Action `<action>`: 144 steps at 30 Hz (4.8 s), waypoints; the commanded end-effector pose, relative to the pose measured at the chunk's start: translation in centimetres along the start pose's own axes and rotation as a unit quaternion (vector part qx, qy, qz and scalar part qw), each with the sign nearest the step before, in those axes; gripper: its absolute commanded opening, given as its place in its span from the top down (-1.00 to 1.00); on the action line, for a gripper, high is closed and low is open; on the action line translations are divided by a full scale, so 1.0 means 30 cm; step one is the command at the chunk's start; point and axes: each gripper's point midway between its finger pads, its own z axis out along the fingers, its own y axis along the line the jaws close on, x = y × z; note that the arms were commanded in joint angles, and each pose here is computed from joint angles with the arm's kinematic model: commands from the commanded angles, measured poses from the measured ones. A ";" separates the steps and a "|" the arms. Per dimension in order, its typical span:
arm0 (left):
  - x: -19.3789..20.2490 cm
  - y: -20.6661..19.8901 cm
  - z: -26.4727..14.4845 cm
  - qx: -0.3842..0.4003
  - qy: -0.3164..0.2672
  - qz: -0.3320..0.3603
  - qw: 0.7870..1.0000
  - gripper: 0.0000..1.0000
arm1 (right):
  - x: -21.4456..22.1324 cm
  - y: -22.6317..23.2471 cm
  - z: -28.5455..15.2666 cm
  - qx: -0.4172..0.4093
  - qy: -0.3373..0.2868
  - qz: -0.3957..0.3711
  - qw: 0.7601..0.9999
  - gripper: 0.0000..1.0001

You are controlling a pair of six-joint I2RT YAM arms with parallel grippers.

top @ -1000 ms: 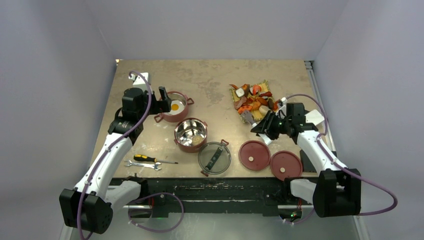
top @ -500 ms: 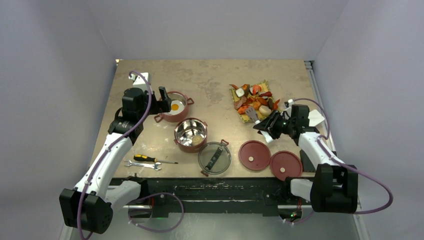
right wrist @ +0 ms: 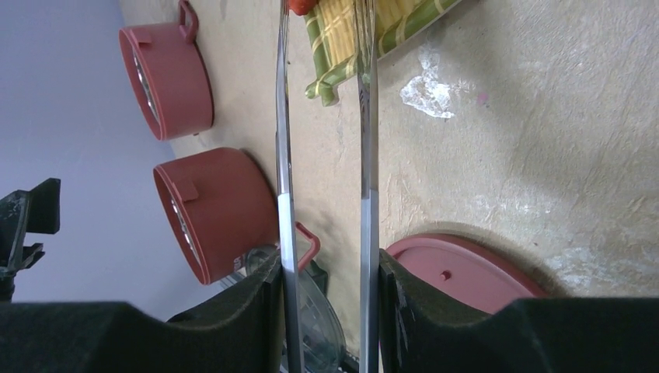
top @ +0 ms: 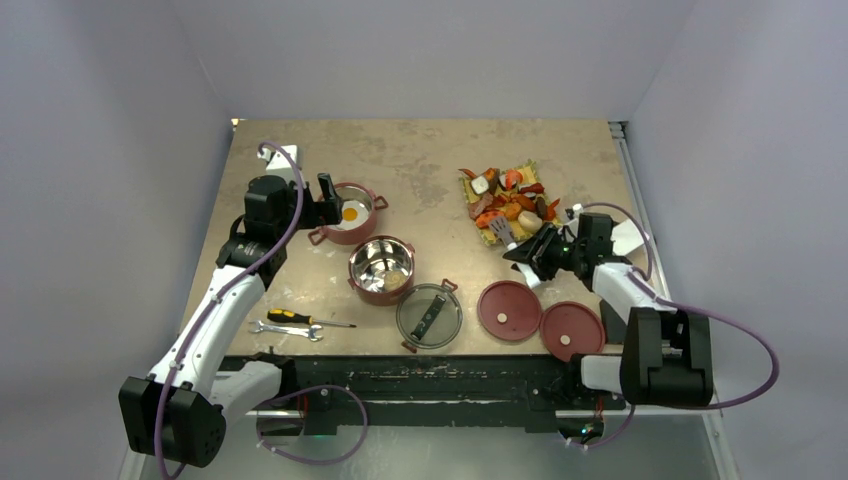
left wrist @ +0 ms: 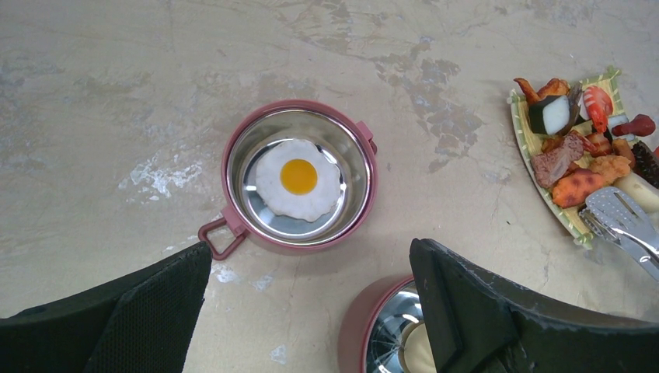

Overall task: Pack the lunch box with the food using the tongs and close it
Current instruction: Pick up the fake food from the plate, then place the fake food in the packing box.

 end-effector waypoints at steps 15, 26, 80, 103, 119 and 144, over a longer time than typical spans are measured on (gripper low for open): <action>-0.033 0.002 0.006 -0.002 -0.019 -0.008 1.000 -0.99 | -0.102 0.081 0.050 -0.063 -0.025 -0.026 0.997 0.13; -0.029 0.004 0.009 -0.004 -0.017 -0.007 1.000 -0.99 | -0.100 0.102 0.053 -0.082 -0.020 -0.023 0.996 0.29; -0.043 0.004 -0.005 -0.004 -0.028 -0.008 1.000 -0.99 | 0.292 0.550 -0.021 -0.153 0.107 -0.316 0.930 1.00; -0.050 0.001 -0.010 -0.002 -0.032 -0.010 0.999 -0.99 | 0.483 0.537 0.065 -0.120 0.189 -0.354 0.908 0.69; -0.047 0.000 -0.008 -0.001 -0.030 -0.010 1.000 -0.99 | 0.494 0.537 0.079 -0.123 0.203 -0.359 0.902 0.15; -0.065 0.011 -0.026 -0.010 -0.044 -0.011 0.999 -0.99 | 0.169 0.533 -0.053 -0.076 0.054 -0.291 0.952 0.25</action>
